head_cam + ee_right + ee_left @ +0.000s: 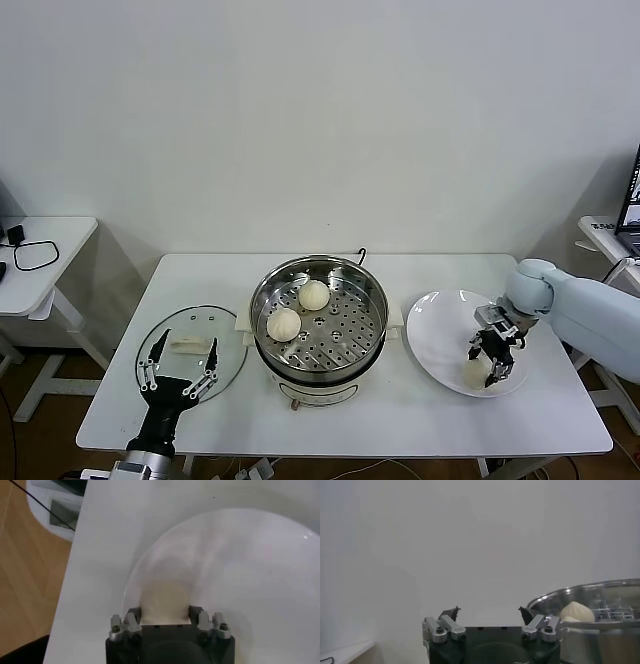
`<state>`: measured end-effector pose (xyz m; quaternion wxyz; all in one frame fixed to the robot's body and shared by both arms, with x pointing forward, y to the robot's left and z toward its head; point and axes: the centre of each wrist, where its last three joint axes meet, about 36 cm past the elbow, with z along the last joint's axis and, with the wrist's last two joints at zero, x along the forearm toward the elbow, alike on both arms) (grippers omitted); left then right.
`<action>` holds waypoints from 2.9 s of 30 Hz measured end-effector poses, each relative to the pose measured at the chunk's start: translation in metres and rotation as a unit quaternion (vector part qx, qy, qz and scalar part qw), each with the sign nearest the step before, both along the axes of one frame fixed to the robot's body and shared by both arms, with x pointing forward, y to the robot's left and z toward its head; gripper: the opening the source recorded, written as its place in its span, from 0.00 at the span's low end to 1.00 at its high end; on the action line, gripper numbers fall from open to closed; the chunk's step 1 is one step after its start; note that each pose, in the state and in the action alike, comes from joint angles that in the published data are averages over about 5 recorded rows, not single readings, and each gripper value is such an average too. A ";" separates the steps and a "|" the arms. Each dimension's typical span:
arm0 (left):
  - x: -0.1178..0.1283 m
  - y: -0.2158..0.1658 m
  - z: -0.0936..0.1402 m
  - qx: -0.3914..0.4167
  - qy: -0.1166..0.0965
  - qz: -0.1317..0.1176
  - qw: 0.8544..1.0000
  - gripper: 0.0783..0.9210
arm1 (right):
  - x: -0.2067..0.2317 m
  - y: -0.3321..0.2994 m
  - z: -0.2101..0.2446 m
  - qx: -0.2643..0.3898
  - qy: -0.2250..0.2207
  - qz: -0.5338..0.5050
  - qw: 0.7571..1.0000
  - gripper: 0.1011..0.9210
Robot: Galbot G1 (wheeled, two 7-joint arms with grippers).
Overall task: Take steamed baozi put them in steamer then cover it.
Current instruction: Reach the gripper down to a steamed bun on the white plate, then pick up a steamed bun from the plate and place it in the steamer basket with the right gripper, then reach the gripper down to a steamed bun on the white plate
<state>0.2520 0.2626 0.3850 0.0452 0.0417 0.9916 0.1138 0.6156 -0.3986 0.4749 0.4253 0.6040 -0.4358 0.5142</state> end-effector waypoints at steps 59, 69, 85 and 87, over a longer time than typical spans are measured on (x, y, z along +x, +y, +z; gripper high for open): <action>0.001 0.000 0.002 -0.004 -0.009 0.001 1.000 0.88 | -0.041 0.348 0.137 0.068 -0.122 0.705 0.695 0.68; 0.002 0.002 0.002 -0.007 -0.013 0.005 1.000 0.88 | -0.044 0.358 0.124 0.067 -0.124 0.718 0.681 0.87; 0.005 0.002 0.001 -0.010 -0.015 0.005 1.000 0.88 | -0.030 0.333 0.178 0.057 -0.175 0.677 0.713 0.88; 0.006 0.002 0.001 -0.010 -0.015 0.004 1.000 0.88 | -0.022 0.320 0.193 0.055 -0.188 0.652 0.732 0.88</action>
